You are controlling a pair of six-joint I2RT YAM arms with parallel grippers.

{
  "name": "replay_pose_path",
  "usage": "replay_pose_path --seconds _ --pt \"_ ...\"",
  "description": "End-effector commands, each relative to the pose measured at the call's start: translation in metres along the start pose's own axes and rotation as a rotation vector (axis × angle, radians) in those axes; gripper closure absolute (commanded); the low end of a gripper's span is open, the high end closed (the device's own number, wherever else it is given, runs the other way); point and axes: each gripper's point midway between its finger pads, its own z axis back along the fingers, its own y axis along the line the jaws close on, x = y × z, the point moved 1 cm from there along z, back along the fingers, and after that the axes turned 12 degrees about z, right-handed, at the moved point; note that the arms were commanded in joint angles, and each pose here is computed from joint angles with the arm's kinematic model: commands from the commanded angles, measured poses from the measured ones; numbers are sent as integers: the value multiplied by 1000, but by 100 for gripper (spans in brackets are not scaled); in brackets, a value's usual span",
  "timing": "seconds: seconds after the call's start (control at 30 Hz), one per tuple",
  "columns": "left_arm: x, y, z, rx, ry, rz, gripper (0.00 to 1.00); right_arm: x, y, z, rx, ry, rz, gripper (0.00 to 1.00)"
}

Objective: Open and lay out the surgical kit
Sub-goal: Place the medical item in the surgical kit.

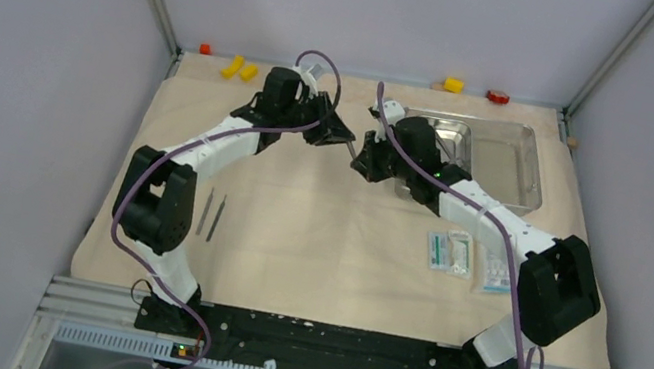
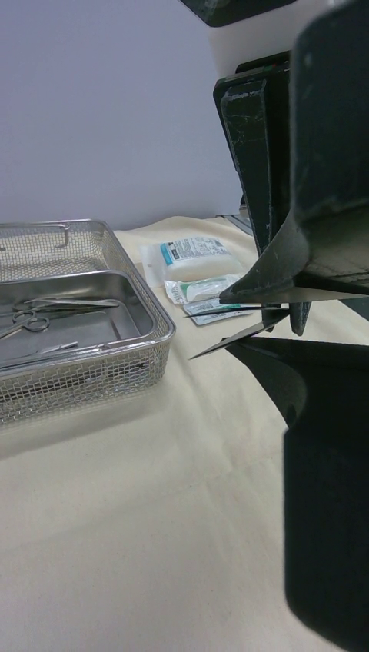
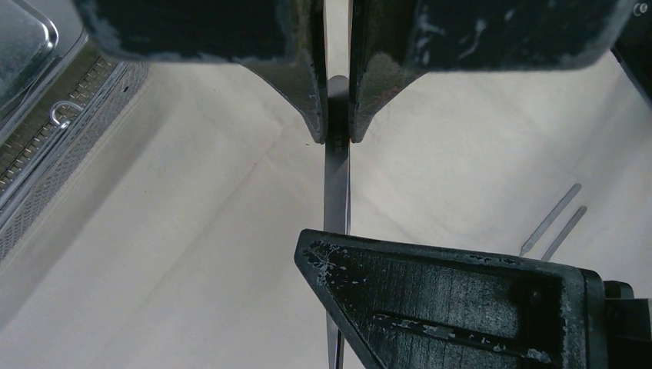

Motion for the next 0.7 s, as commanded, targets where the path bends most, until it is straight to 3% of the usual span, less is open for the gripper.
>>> replay_pose_path --seconds 0.0,0.47,0.67 --pt "3 -14 -1 -47 -22 -62 74 23 16 -2 61 -48 22 100" --pt "7 -2 2 11 -57 -108 86 24 24 0 115 -53 30 97" --pt "9 4 9 40 -84 -170 82 24 27 3 131 -57 43 77"
